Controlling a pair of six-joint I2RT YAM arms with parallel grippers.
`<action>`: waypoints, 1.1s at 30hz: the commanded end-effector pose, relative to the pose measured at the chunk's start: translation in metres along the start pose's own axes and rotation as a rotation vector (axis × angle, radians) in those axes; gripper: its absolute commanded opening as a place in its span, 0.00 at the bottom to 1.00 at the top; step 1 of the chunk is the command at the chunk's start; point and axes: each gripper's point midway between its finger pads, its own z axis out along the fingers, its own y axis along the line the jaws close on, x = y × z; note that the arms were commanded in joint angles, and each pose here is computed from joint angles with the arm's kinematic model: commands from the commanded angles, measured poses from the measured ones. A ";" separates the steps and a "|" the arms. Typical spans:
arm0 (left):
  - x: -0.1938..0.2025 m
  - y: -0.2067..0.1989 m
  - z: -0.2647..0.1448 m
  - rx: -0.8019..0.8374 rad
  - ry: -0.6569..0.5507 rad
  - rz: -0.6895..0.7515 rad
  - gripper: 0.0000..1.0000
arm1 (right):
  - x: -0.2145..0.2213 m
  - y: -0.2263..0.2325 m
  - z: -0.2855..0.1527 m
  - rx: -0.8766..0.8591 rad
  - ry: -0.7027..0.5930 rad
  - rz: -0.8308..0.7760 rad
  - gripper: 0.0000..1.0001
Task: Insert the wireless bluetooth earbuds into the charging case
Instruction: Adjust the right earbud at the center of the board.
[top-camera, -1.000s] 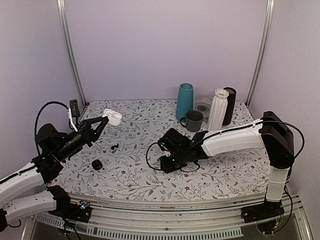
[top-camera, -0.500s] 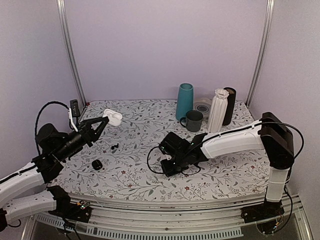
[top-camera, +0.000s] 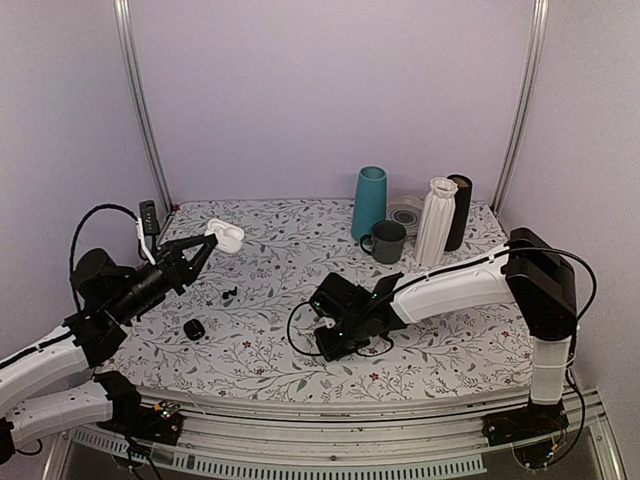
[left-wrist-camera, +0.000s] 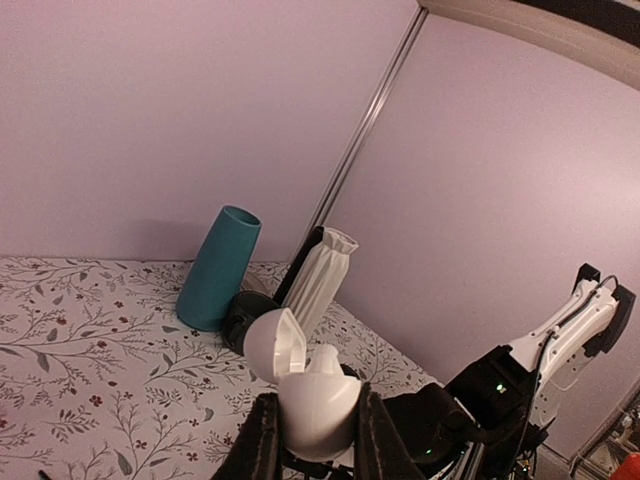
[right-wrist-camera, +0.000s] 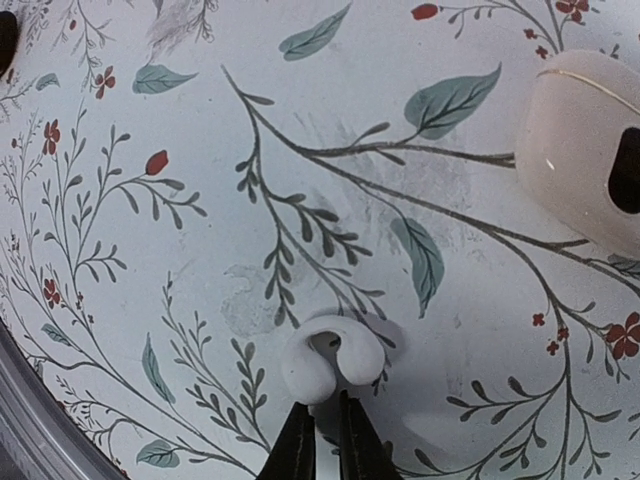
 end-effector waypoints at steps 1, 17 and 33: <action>-0.005 0.002 -0.002 0.000 -0.023 0.004 0.00 | -0.002 0.009 0.010 -0.018 0.011 0.004 0.10; -0.004 0.002 -0.004 -0.006 -0.022 0.005 0.00 | -0.052 0.043 -0.038 -0.233 -0.117 -0.021 0.17; -0.007 0.002 -0.004 -0.011 -0.027 0.000 0.00 | -0.059 0.008 -0.015 -0.184 -0.144 -0.244 0.18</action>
